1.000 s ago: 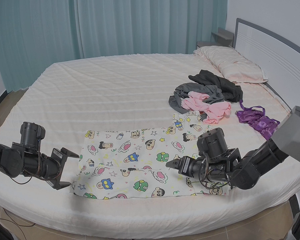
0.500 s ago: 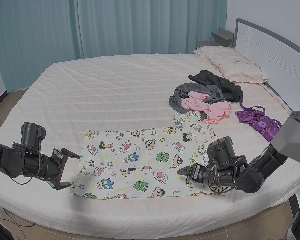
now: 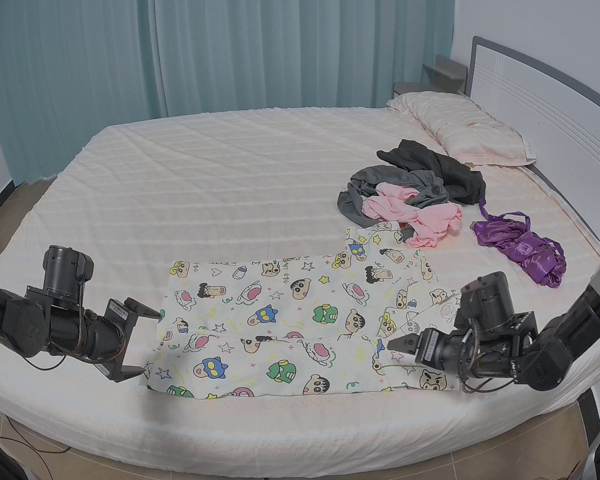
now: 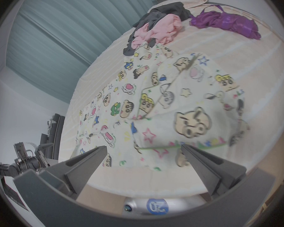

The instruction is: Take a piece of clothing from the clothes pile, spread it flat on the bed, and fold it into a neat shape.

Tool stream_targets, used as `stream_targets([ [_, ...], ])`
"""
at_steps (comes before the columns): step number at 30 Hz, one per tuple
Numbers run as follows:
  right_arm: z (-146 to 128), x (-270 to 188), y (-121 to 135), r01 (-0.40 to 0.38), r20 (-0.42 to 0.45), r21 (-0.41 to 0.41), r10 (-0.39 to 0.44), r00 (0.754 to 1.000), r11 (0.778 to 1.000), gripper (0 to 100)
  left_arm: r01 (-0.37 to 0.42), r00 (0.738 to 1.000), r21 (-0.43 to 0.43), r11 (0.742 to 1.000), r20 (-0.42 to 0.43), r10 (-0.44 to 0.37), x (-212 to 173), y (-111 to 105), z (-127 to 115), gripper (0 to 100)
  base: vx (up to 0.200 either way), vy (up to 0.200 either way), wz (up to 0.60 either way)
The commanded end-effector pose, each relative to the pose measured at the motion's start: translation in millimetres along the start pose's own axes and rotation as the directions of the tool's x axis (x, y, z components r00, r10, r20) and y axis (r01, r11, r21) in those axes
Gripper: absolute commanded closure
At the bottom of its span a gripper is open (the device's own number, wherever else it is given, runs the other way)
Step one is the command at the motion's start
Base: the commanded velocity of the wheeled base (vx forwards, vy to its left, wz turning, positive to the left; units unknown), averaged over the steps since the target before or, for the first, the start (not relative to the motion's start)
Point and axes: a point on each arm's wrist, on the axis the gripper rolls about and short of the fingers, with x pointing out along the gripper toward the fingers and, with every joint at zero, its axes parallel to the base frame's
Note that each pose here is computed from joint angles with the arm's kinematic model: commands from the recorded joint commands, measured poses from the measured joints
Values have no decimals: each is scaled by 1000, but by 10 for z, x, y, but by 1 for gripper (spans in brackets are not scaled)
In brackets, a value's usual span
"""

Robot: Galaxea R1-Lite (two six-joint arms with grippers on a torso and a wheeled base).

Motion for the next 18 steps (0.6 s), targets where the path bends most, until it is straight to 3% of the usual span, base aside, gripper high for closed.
stream_targets([
  [1, 6, -379, -300, 34, 25, 6, -34, 999, 999, 0, -13, 1000, 20, 1000, -25, 13, 32, 14, -82, 0, 0, 0, 0],
  [9, 116, -483, -637, 64, 13, -26, -64, 998, 998, 0, -15, 999, 38, 999, -44, 17, 31, 26, -144, 0, 0, 0, 0],
  [18, 185, -348, -648, 50, -1, -24, -50, 999, 998, 0, -19, 998, 55, 998, -57, 23, 41, 32, -192, 0, 0, 0, 0],
])
